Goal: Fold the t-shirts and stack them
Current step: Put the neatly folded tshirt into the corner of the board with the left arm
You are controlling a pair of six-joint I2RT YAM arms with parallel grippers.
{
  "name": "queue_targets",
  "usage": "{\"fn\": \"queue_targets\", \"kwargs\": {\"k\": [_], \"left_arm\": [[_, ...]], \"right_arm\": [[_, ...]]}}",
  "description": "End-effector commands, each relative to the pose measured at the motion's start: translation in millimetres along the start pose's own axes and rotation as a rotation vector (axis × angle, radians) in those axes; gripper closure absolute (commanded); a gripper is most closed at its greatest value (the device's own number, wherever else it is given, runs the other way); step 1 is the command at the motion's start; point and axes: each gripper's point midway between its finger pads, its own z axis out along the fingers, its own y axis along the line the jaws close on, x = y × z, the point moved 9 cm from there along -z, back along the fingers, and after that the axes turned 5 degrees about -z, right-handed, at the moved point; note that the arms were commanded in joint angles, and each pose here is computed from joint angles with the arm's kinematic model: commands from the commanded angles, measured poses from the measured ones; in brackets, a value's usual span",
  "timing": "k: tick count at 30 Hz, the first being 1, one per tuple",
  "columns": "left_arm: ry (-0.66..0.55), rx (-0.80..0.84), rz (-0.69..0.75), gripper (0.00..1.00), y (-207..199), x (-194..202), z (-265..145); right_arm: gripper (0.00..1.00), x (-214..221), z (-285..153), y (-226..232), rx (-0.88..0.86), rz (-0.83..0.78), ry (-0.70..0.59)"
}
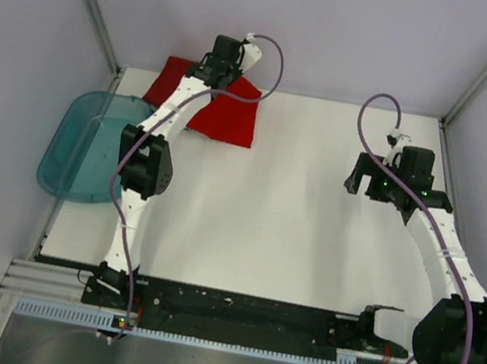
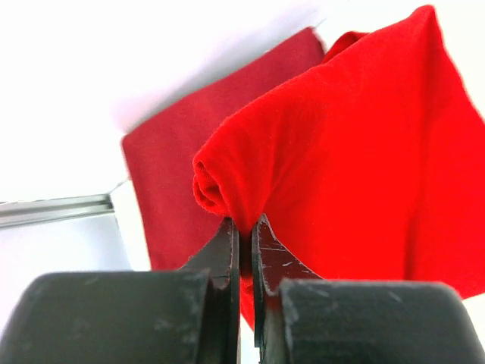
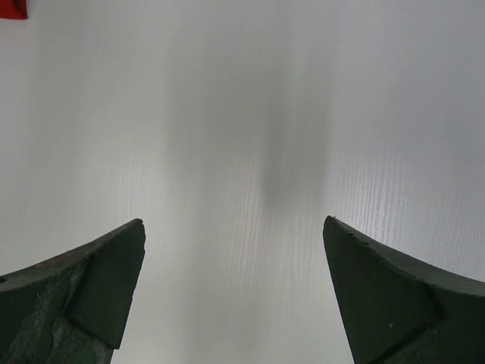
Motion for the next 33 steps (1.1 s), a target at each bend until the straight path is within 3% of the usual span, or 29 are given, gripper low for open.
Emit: {"fn": "queue_targets", "kwargs": {"k": [1,5,10,33], "left_arm": [[-0.100,-0.266,0.075,1.00,47,-25,-3],[-0.165,-0.352,0.068,1.00,71,-37,-15],[-0.225,-0.321,0.058,1.00,87,-47,-38],[-0.238,-0.417,0.057,1.00,147,-33,-52]], "right_arm": [[0.01,-12,-7,-1,0.017,-0.023,-0.051],[0.01,-10,-7,-3,0.027,-0.024,-0.047],[0.01,-10,-7,-3,0.030,-0.029,-0.044],[0.01,-10,-4,-5,0.040,-0.038,-0.040]]}}
